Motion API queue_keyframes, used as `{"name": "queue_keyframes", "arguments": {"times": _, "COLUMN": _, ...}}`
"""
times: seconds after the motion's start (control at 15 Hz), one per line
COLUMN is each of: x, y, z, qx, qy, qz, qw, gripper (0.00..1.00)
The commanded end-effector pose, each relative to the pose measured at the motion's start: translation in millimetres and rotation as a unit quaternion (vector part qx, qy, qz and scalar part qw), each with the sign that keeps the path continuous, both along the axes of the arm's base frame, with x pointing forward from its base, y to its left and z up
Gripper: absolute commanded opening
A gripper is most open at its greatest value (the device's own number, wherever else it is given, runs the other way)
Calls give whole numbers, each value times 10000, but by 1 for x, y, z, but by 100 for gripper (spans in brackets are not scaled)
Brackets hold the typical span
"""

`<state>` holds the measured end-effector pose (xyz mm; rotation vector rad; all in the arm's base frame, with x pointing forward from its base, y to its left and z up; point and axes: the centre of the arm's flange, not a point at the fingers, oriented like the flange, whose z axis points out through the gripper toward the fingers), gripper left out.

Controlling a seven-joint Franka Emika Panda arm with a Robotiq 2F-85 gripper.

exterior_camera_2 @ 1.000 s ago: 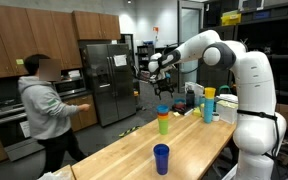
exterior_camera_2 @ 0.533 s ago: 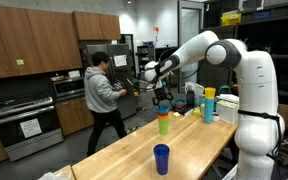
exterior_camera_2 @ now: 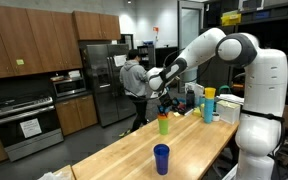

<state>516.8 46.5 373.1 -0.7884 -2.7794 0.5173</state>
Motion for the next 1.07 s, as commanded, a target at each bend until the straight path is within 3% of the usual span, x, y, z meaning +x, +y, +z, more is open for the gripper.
{"name": "queue_keyframes", "arguments": {"times": 0.0, "x": -42, "y": 2, "z": 0, "qx": -90, "qy": -138, "qz": 400, "qw": 9991, "gripper": 100}}
{"name": "queue_keyframes", "arguments": {"times": 0.6, "x": -85, "y": 23, "z": -16, "qx": -173, "qy": -179, "qz": 943, "qw": 9952, "gripper": 100}}
{"name": "queue_keyframes", "arguments": {"times": 1.0, "x": -102, "y": 68, "z": -17, "qx": -185, "qy": -229, "qz": 1300, "qw": 9911, "gripper": 100}}
